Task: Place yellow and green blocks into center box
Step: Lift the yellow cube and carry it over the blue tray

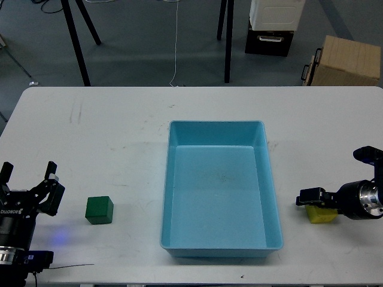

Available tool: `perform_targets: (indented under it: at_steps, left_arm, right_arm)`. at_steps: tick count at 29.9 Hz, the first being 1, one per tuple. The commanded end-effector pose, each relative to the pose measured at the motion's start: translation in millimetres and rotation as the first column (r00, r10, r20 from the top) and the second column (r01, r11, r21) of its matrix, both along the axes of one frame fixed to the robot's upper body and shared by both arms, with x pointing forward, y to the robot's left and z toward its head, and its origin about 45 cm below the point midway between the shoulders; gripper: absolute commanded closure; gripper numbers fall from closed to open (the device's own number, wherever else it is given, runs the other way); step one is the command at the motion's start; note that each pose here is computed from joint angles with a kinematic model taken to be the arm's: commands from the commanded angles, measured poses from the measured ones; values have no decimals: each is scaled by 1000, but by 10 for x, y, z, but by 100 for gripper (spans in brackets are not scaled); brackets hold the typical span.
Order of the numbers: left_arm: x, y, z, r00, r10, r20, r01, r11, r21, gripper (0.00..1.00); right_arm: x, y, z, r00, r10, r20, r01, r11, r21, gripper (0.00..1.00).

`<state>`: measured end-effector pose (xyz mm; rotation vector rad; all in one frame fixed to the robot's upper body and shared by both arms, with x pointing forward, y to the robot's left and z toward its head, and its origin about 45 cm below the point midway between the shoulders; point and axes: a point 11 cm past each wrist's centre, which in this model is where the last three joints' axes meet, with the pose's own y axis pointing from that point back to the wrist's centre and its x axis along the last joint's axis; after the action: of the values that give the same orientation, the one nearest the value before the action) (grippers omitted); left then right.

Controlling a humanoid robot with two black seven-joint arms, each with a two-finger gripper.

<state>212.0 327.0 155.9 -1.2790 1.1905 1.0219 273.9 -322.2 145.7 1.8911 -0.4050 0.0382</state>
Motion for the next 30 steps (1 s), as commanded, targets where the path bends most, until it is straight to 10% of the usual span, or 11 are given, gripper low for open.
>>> perform_targets:
  at_steps: [1, 8, 18, 30]
  left_arm:
    - [9, -24, -1, 1000, -3, 2, 3, 1000, 2, 0]
    - [9, -35, -5, 1000, -5, 0, 5, 1000, 8, 0]
    - [14, -148, -33, 1000, -31, -4, 31, 1000, -5, 0]
    - [19, -181, -40, 999, -33, -4, 33, 999, 0, 0]
  right_arm:
    - [-24, -33, 49, 1000, 7, 5, -7, 1000, -10, 55]
    - [-4, -46, 200, 999, 9, 38, -9, 1000, -1, 100]
    - [694, 539, 1461, 959, 15, 282, -80, 972, 222, 100]
    - [729, 1625, 712, 958, 262, 120, -279, 946, 166, 88]
